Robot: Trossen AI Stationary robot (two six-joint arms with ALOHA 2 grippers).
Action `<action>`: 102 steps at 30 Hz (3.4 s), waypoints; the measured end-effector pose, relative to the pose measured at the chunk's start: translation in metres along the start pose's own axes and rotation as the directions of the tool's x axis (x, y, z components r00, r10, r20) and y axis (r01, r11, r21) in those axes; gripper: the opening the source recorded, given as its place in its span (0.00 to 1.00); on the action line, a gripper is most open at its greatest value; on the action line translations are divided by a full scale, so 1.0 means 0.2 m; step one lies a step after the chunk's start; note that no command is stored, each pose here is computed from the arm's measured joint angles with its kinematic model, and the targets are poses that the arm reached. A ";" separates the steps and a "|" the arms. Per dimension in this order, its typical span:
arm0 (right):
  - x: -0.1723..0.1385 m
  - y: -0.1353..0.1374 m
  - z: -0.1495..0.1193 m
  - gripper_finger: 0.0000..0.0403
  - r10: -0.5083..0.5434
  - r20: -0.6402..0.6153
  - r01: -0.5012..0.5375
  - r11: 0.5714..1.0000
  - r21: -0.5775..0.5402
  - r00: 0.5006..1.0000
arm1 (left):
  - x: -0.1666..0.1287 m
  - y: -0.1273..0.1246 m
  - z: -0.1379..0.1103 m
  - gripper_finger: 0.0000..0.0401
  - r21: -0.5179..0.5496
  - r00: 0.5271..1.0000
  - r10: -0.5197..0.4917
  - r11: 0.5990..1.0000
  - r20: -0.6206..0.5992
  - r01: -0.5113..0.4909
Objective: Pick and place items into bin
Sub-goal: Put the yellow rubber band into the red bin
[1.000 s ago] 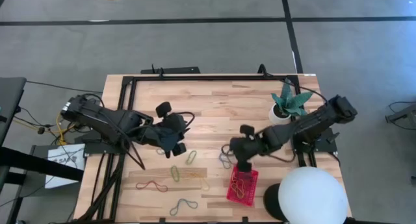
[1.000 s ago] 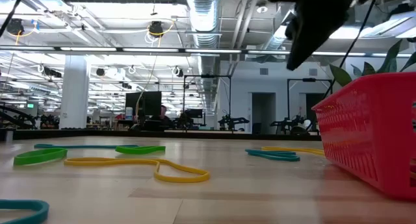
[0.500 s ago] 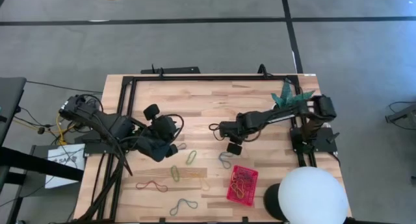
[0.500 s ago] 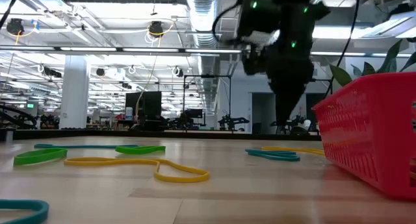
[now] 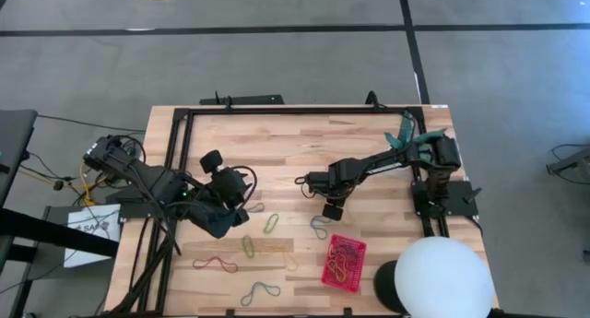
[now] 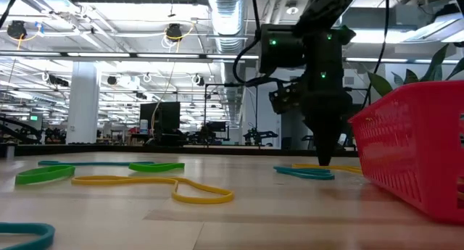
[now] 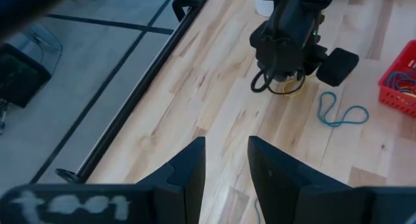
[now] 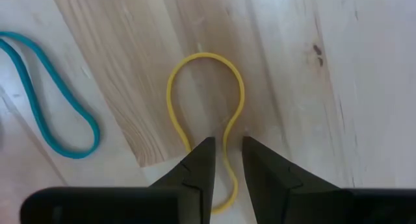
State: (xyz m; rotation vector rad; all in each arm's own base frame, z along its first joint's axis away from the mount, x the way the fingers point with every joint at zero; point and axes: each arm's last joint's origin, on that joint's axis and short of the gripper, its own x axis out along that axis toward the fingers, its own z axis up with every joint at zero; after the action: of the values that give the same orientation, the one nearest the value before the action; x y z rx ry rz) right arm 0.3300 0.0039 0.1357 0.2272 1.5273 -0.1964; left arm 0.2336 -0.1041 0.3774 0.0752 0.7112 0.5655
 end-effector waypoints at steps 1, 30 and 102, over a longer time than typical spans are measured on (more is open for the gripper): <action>0.00 0.00 0.00 0.18 -0.007 0.005 0.007 1.000 0.000 1.000 | 0.00 0.00 0.00 0.27 0.000 1.000 0.000 1.000 0.000 0.000; -0.63 0.34 -0.27 0.00 0.420 0.229 -0.282 0.842 -0.460 0.878 | 0.00 0.00 0.00 0.27 -0.028 0.999 0.025 0.999 0.022 -0.025; -0.83 0.52 -0.44 0.00 0.803 0.004 -0.341 0.257 -0.904 0.596 | 0.00 0.01 0.01 0.27 -0.032 0.998 0.046 0.998 0.039 -0.045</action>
State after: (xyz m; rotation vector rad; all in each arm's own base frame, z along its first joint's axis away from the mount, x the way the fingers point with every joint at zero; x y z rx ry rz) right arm 0.2669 0.1259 0.3016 -0.0497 0.7566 1.0927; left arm 0.2341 -0.1029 0.3784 0.0738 0.6634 0.6168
